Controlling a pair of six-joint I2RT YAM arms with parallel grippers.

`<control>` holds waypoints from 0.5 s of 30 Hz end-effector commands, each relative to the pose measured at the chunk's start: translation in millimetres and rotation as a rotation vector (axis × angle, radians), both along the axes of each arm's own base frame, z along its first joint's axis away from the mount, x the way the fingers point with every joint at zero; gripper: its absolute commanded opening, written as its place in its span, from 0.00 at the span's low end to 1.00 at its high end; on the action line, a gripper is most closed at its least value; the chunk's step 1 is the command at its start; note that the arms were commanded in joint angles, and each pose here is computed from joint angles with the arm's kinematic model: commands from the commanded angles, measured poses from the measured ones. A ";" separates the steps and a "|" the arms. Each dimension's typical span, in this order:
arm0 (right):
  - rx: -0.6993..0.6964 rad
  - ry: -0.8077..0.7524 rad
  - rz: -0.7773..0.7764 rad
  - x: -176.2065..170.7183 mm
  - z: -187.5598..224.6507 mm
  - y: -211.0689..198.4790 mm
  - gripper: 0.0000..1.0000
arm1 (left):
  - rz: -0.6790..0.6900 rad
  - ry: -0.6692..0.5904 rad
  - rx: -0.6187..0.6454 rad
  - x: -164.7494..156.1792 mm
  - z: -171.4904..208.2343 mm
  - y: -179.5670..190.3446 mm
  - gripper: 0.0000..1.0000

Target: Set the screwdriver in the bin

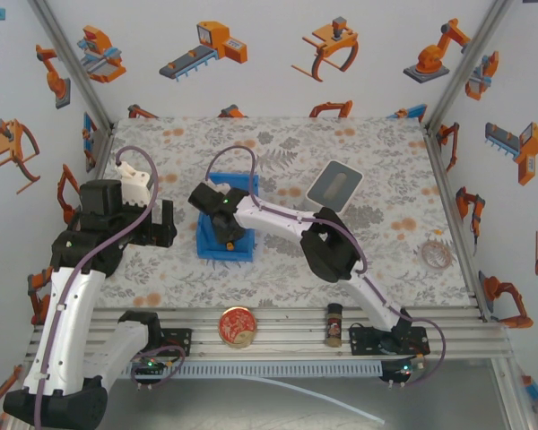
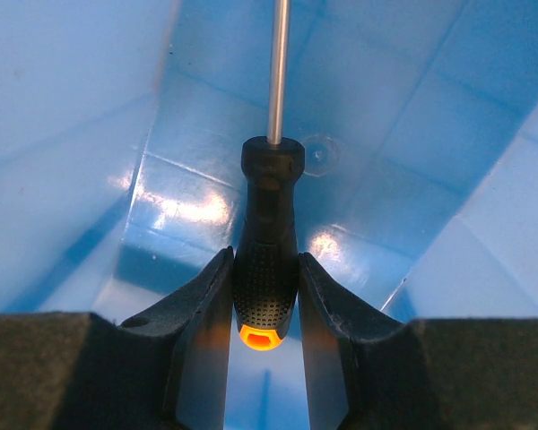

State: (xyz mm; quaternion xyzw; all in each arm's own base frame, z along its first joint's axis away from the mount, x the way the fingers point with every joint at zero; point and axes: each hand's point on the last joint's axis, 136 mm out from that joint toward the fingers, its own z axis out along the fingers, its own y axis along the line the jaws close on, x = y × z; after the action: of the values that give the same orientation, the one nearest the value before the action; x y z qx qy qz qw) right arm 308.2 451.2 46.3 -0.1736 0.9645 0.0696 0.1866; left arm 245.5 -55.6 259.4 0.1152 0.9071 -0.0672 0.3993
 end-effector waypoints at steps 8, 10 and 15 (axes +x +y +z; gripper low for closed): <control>0.019 0.030 -0.029 1.6 -11.5 3.9 0.36 | -0.013 -0.006 -0.024 -4.2 7.7 -3.9 0.97; 0.023 0.028 -0.031 1.9 -9.9 4.3 0.39 | -0.013 -0.006 -0.023 -4.5 7.7 -4.0 0.97; 0.027 0.010 -0.031 4.0 -1.3 3.3 0.52 | -0.013 -0.010 -0.024 -4.1 9.7 -3.9 0.97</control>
State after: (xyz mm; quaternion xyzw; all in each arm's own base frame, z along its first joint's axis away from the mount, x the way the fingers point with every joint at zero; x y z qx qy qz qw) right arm 308.5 455.6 41.9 -0.1621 0.9665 0.0811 0.1820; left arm 244.2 -55.6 258.2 0.1152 0.9084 -0.0677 0.3961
